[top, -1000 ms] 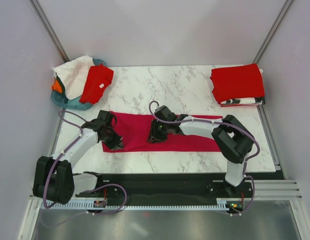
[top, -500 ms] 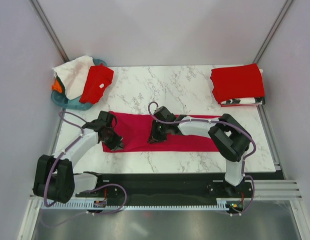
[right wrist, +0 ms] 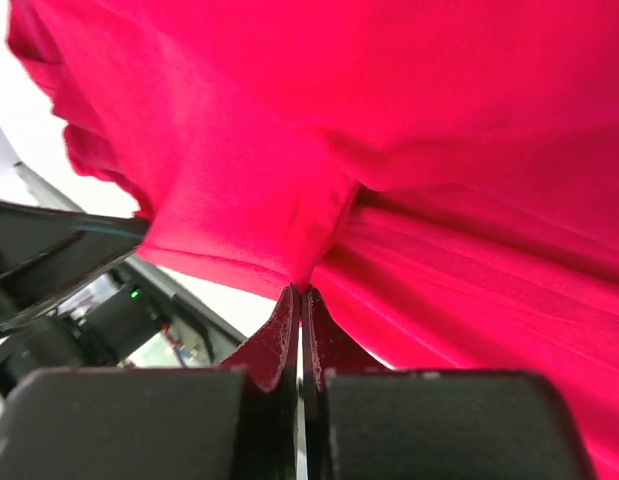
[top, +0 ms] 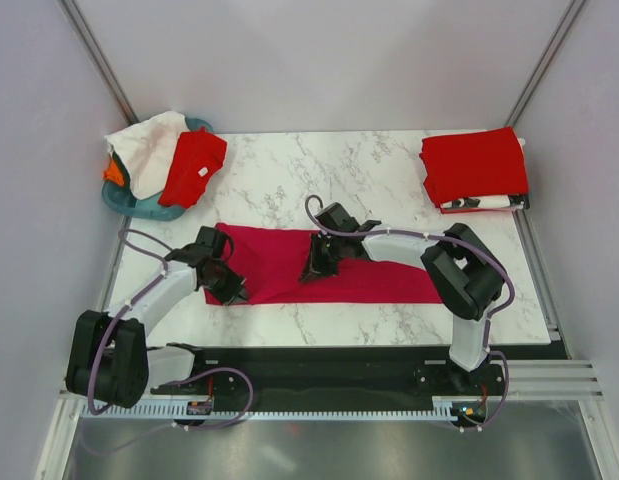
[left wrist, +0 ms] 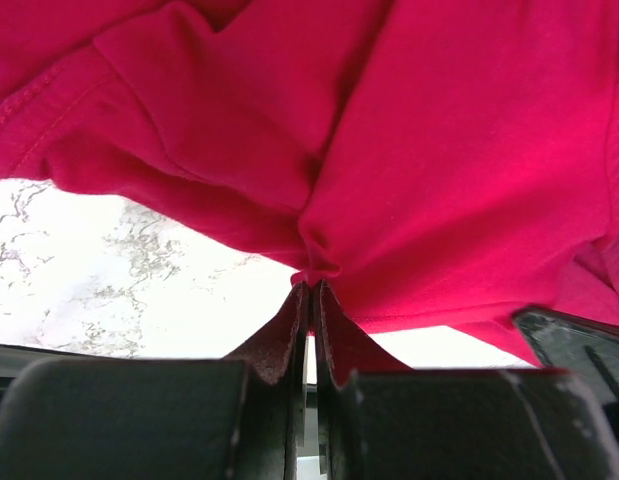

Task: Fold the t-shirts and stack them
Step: Fold the tshirt

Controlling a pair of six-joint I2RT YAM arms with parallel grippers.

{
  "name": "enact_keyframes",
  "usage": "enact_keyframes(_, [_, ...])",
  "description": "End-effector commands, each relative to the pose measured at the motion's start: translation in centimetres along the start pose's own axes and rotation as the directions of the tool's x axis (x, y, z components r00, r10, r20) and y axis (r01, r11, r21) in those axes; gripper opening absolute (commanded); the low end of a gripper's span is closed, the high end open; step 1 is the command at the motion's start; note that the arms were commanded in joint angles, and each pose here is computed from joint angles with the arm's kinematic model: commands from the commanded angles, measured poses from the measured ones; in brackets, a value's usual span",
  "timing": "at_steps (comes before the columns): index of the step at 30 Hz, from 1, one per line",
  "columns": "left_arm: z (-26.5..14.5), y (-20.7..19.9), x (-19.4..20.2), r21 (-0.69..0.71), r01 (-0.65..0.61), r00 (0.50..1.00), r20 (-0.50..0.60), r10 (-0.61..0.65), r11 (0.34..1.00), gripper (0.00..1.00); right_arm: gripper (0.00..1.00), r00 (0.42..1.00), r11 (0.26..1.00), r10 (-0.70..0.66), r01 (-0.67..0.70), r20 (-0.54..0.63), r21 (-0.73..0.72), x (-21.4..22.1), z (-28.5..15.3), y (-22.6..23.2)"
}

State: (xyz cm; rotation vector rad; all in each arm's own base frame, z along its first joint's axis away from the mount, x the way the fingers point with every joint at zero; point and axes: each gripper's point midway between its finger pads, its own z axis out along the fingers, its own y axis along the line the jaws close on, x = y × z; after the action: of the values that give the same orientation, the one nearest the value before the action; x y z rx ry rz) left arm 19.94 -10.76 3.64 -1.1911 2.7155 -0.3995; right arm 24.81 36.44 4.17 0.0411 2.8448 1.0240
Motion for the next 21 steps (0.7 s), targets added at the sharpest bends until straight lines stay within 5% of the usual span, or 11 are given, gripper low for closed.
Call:
enact_keyframes(1, [-0.2, -0.4, 0.3, 0.027, 0.046, 0.999, -0.004, -0.046, 0.999, 0.08, 0.00, 0.998, 0.996, -0.041, 0.037, -0.046, -0.079, -0.4, -1.4, 2.3])
enact_keyframes(4, [0.0, -0.3, 0.5, 0.023, 0.046, 0.999, -0.006, -0.045, 0.999, 0.09, 0.04, 0.996, 0.996, -0.051, 0.045, -0.070, -0.083, -0.2, -1.3, 2.3])
enact_keyframes(8, [0.0, -0.8, 0.5, 0.043, 0.001, 1.000, 0.002, -0.001, 0.999, 0.23, 0.18, 0.996, 0.995, -0.067, 0.062, -0.066, -0.076, -0.3, -1.5, 2.1])
enact_keyframes(13, [-1.9, -2.2, -0.2, 0.122, -0.073, 0.996, 0.058, 0.067, 0.990, 0.63, 0.28, 0.996, 0.995, -0.087, 0.087, -0.001, -0.038, -1.4, -2.6, 1.8])
enact_keyframes(21, [-4.9, -3.8, -2.8, 0.125, -0.192, 0.970, 0.178, 0.168, 0.973, 0.58, 0.31, 0.973, 0.978, -0.182, 0.164, 0.142, 0.128, -4.4, -5.8, 0.3])
